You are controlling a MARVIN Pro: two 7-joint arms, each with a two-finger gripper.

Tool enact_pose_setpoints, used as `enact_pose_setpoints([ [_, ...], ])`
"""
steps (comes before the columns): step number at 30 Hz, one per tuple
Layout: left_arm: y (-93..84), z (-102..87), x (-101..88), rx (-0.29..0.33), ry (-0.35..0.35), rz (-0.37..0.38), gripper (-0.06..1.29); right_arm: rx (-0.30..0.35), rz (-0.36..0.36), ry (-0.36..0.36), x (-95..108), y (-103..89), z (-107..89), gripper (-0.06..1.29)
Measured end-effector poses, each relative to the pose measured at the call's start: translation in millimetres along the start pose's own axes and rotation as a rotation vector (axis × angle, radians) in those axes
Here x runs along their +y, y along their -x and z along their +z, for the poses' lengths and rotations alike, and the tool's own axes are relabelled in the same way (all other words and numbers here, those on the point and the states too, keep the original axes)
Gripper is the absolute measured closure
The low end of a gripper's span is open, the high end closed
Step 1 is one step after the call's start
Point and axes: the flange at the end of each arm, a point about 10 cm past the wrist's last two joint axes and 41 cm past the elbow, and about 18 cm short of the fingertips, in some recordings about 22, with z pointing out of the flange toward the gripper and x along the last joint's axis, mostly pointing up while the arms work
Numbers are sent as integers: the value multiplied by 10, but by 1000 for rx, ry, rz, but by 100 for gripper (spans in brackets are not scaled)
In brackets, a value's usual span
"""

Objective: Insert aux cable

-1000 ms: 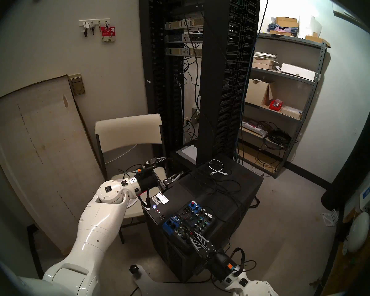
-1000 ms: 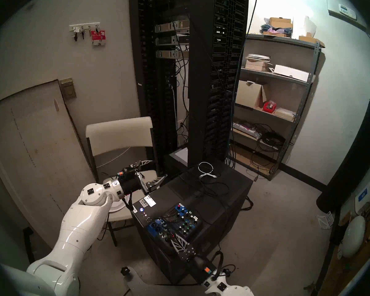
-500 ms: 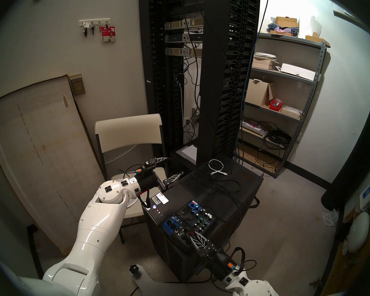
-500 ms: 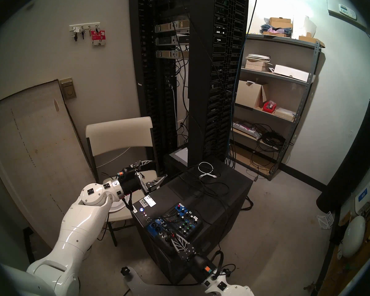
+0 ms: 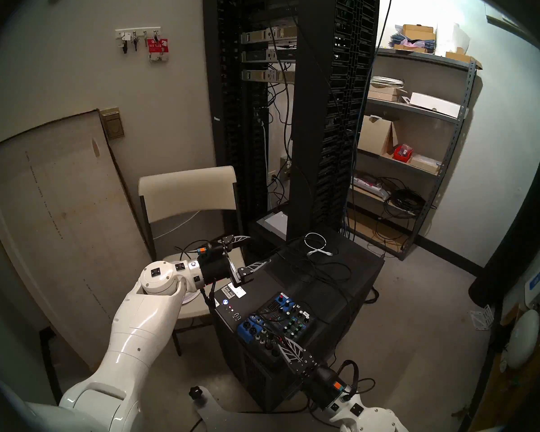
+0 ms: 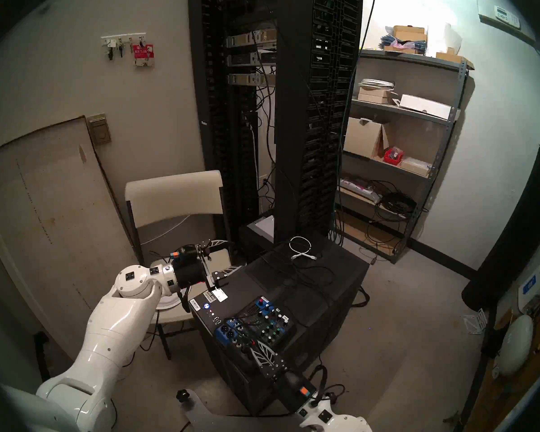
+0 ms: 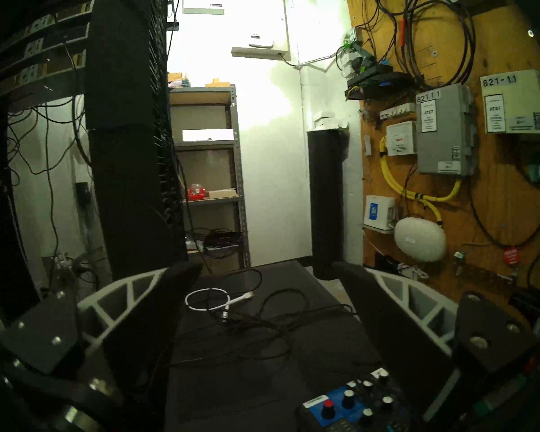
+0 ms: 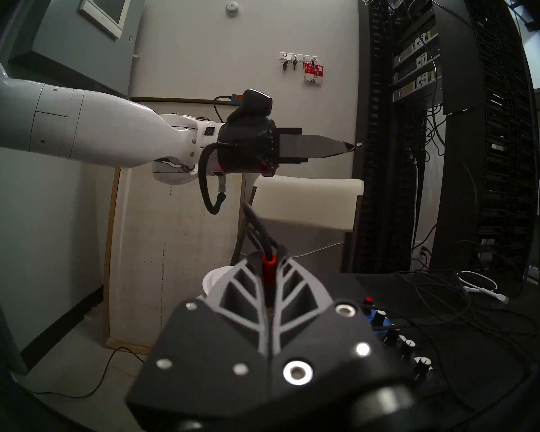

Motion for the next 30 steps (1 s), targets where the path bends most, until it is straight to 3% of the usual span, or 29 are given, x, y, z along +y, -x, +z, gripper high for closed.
enact_pose_setpoints([
  [6,7,-65,155,-17,71,-32,4,0,3,-1,-3,0,1,125],
  [9,25,-72,257,-24,105,-46,82,-1,3,-1,-6,0,2,125],
  [10,32,-69,299,-27,118,-51,82,-1,3,-2,-8,0,3,125],
  [11,40,-64,353,-31,135,-55,35,-1,2,-3,-9,1,4,125],
  [13,59,-56,422,-37,155,-62,12,-1,2,-3,-10,0,5,125],
  [22,159,-64,621,-66,215,-83,4,-1,1,-3,-14,1,10,125],
  [30,138,-193,665,-69,250,-75,4,-1,3,-4,-19,1,15,125],
])
